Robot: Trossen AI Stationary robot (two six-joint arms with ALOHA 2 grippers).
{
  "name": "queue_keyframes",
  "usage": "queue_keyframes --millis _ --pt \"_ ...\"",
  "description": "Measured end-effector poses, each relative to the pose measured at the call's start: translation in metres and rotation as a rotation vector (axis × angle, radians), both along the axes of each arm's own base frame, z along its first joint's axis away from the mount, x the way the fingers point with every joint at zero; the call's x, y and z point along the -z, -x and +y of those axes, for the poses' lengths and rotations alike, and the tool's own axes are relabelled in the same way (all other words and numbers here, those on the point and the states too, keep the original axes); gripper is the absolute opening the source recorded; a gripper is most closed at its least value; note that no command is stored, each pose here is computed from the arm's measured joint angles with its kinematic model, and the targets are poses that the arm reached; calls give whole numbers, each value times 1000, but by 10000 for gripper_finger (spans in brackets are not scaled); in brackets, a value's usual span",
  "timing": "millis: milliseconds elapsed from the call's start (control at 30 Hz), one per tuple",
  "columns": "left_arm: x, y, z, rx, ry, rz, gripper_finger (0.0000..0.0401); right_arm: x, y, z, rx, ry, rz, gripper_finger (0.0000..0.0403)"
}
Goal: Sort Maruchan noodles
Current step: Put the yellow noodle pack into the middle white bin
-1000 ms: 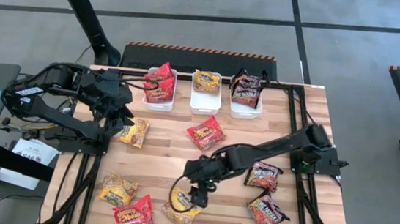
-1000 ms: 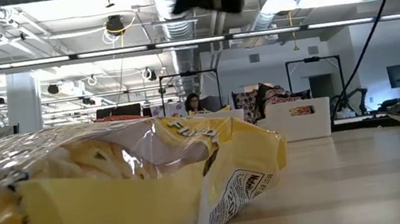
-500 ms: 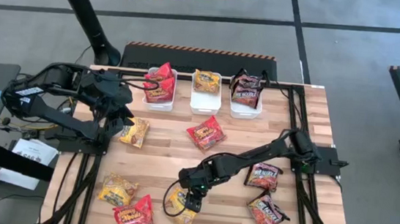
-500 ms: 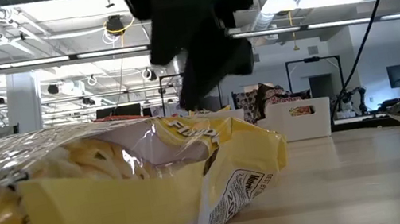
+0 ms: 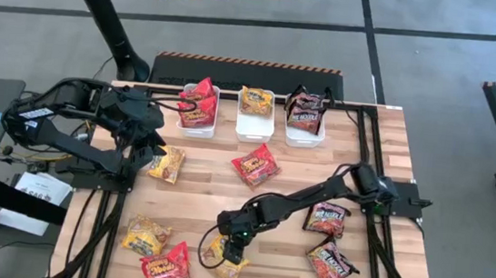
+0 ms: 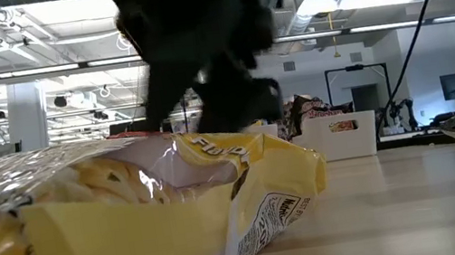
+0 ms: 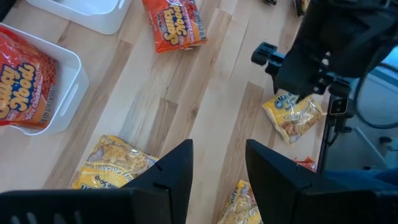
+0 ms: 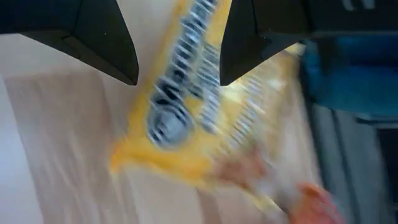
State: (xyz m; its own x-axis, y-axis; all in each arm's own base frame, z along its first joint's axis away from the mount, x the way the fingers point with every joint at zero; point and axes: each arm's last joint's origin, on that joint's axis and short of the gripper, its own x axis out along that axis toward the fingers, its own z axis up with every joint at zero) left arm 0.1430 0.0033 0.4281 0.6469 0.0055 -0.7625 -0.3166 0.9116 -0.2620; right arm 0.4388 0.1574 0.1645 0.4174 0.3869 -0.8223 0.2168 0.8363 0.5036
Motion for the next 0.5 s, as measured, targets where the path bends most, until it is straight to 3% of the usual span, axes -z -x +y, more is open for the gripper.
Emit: queue_keyframes --millis 367,500 --pt "0 0 0 -2 0 0 132 18 -5 -1 22 -15 32 248" --pt "0 -1 0 -14 -7 0 132 17 -5 0 13 -28 34 214"
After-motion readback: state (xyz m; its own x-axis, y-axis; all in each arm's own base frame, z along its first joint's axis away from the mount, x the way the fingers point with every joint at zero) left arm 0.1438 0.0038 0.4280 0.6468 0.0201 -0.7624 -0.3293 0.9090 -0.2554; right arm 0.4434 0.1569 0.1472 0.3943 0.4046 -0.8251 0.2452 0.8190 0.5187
